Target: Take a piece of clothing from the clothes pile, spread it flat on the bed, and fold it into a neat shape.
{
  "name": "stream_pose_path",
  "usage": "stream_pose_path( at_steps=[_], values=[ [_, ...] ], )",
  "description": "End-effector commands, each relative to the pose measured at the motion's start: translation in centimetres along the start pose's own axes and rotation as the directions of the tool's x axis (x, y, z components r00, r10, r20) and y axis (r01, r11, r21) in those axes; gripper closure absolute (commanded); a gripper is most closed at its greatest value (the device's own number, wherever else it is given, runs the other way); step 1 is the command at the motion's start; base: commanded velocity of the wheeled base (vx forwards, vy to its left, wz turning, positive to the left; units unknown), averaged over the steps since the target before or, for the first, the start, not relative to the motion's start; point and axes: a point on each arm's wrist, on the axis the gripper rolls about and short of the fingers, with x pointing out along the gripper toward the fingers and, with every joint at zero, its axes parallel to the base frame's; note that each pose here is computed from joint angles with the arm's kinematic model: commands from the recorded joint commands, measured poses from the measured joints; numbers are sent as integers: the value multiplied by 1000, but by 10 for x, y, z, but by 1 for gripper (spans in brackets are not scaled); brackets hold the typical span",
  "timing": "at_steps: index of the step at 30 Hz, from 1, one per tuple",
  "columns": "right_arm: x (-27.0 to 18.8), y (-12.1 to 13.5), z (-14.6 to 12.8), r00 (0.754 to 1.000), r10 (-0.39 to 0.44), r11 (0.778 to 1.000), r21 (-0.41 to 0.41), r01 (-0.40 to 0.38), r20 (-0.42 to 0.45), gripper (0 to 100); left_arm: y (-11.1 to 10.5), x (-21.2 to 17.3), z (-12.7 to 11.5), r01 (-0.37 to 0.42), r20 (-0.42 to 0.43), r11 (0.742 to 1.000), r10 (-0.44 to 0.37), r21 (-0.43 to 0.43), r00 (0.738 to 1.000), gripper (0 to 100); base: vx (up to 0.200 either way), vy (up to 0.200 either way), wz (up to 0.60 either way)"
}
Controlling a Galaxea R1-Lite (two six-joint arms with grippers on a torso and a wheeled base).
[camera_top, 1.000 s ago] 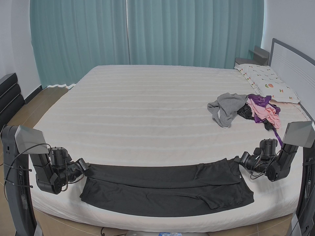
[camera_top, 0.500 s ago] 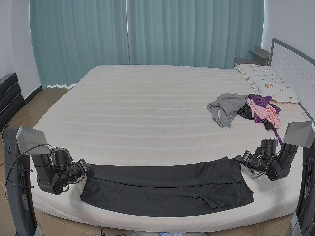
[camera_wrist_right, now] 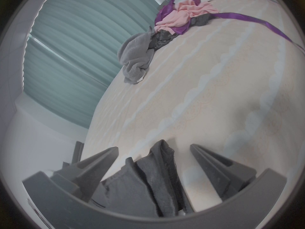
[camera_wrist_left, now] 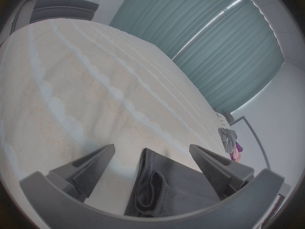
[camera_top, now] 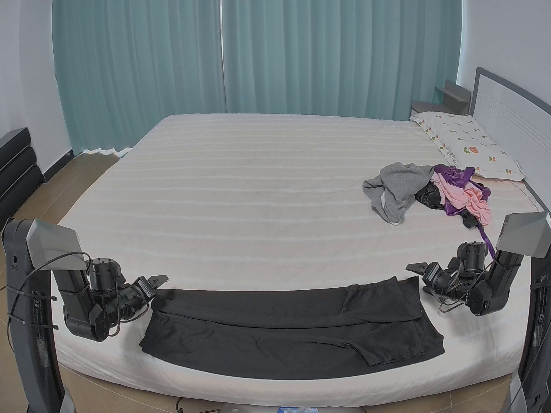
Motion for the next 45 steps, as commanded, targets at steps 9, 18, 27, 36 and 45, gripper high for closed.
stream_pose_path(
  at_steps=[9,18,27,36,45],
  values=[
    [-15,2,9,998,49,993,103,-53,41,0,-9,-52,-7,17,3,998,-17,-56,1000,0,0,0,0],
    [-16,2,7,998,55,994,97,-59,43,0,-11,-55,-18,10,-31,999,-12,-47,999,0,-89,0,0],
    [-16,2,6,998,54,994,96,-57,42,0,-9,-57,-22,-11,-47,999,10,-35,999,0,-44,0,0],
    [-16,1,5,998,52,995,88,-56,39,0,-10,-70,-44,-45,-127,999,47,20,991,0,0,0,0],
    [-16,1,5,998,52,995,87,-56,39,0,-6,-72,-51,-67,-159,996,76,65,984,100,0,0,0]
  ],
)
